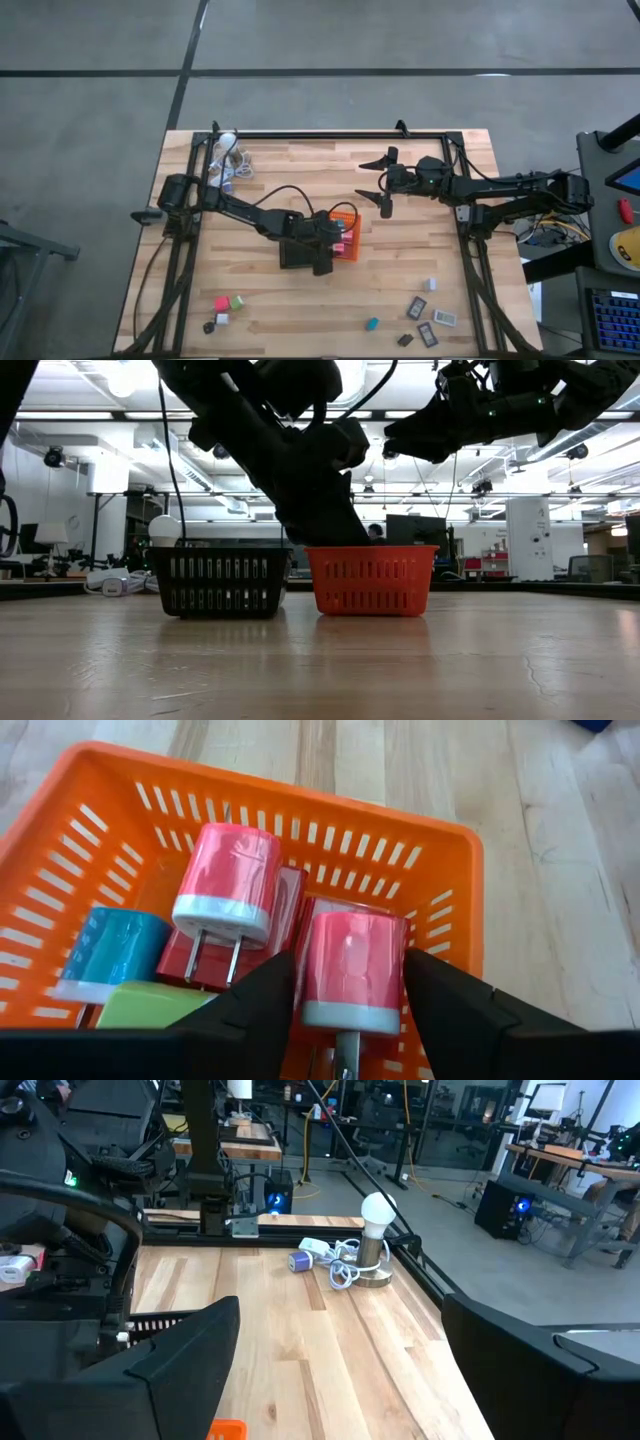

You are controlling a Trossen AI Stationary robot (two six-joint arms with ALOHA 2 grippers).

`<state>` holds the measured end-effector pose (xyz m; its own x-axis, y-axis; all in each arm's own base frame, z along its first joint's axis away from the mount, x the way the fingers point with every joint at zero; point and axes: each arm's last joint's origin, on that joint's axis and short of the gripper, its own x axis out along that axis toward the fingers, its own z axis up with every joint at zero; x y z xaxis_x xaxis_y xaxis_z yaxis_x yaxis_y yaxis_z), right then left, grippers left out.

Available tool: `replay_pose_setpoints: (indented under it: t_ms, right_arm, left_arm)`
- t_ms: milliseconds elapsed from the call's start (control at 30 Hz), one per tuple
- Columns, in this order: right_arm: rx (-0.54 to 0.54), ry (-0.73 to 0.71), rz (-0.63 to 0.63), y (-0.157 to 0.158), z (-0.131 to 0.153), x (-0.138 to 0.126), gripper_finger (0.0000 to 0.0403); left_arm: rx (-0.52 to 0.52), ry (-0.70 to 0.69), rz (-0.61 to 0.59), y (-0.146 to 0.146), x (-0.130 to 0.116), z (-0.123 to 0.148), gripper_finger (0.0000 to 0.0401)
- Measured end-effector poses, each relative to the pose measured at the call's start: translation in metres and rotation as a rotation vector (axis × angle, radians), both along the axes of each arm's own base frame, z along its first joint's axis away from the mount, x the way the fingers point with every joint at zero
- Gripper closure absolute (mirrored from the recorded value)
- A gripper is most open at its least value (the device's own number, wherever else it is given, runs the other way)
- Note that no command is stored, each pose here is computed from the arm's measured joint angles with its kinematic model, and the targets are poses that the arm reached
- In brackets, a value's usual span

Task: Pick & Place Office items
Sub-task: Put the light pink charger adapter into the orange bin, then put the violet charger adapter into the orange bin

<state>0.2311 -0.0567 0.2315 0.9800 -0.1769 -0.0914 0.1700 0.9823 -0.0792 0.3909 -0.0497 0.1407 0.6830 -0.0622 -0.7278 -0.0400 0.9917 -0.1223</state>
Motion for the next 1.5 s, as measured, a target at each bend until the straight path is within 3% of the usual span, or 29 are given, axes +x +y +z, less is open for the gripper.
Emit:
replay_pose_setpoints:
  t_ms: [533,767,967,1167,1400,1500]
  right_arm:
    - [0.000,0.000,0.000,0.000,0.000,0.000,0.0061]
    - [0.000,0.000,-0.001,0.000,0.000,0.000,0.0057]
    - [0.000,-0.001,-0.001,0.000,0.000,0.000,0.0055]
    - [0.002,0.007,-0.001,0.000,-0.001,0.000,0.0061]
    - [0.004,0.016,-0.001,0.000,-0.001,0.000,0.0057]
    - [0.005,0.018,-0.001,0.000,-0.002,0.000,0.0053]
  left_arm:
    - [0.040,-0.024,-0.017,0.000,0.005,0.017,0.0206]
    - [0.133,0.028,0.085,0.006,-0.003,0.044,0.0206]
    - [0.193,-0.045,0.256,0.012,-0.016,0.081,0.0206]
    - [0.180,-0.077,0.541,0.020,-0.041,0.110,0.0206]
    - [0.113,-0.080,0.994,0.029,-0.073,0.117,0.0207]
    - [0.124,-0.043,1.092,0.030,-0.083,0.112,0.0208]
